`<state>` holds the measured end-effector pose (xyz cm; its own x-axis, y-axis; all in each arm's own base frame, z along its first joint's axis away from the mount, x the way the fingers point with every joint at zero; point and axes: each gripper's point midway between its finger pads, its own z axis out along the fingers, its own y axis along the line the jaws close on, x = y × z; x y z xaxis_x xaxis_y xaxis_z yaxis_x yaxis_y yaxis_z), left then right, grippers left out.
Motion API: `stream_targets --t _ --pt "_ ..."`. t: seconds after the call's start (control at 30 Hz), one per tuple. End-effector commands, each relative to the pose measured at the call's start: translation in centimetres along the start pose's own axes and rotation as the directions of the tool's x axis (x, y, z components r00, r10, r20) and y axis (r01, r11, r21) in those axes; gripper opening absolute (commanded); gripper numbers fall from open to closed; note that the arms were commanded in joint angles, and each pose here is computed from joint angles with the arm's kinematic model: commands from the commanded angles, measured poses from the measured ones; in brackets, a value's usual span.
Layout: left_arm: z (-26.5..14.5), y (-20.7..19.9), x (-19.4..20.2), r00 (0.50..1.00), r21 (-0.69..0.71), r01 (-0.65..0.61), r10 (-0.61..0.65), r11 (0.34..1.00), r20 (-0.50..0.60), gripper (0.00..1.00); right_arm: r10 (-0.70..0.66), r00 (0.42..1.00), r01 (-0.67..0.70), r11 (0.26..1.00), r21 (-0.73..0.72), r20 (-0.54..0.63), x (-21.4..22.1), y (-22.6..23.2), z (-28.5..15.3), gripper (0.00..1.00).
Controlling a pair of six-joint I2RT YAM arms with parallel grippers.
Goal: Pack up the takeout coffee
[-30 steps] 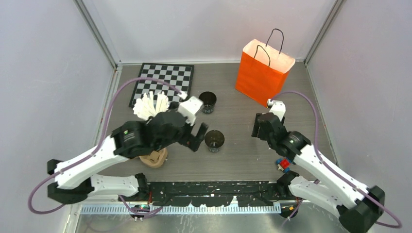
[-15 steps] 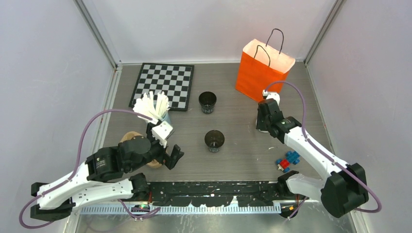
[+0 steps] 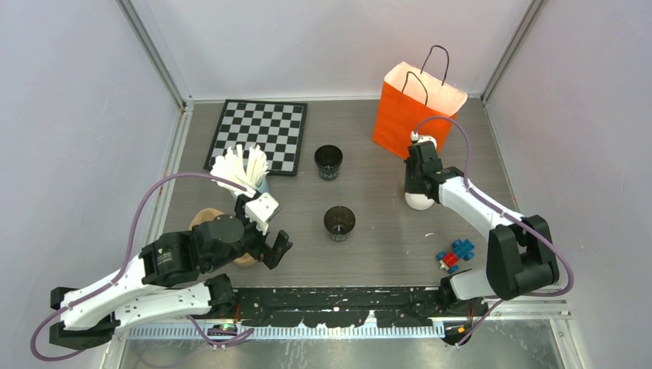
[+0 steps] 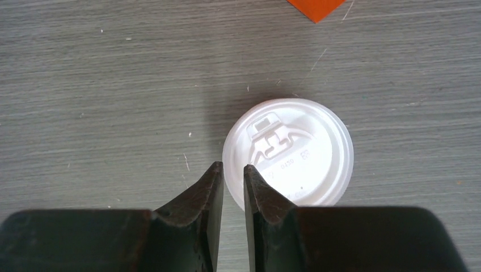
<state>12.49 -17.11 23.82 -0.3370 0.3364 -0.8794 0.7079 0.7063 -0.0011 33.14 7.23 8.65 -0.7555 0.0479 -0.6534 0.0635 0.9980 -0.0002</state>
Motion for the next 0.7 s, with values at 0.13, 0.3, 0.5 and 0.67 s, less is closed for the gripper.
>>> stream_targets --t 0.13,0.3,0.5,0.67 --pt "0.0 -0.1 -0.5 1.000 0.004 -0.010 0.010 1.000 0.020 0.98 -0.005 0.999 0.007 0.999 -0.053 0.035 -2.3 0.9 1.3 0.26" --pt "0.3 0.1 -0.2 1.000 -0.011 -0.013 0.013 1.000 0.007 0.98 0.005 1.000 -0.005 0.998 -0.066 0.010 -1.8 1.1 2.0 0.24" --pt "0.5 0.1 0.0 1.000 -0.015 -0.021 0.021 1.000 -0.010 0.97 0.009 1.000 -0.009 0.998 -0.057 0.004 -1.7 1.0 2.1 0.17" --pt "0.8 0.1 0.1 0.999 -0.023 -0.028 0.027 0.999 -0.024 0.97 0.004 1.000 -0.004 0.998 -0.065 0.001 -1.7 1.0 2.0 0.05"
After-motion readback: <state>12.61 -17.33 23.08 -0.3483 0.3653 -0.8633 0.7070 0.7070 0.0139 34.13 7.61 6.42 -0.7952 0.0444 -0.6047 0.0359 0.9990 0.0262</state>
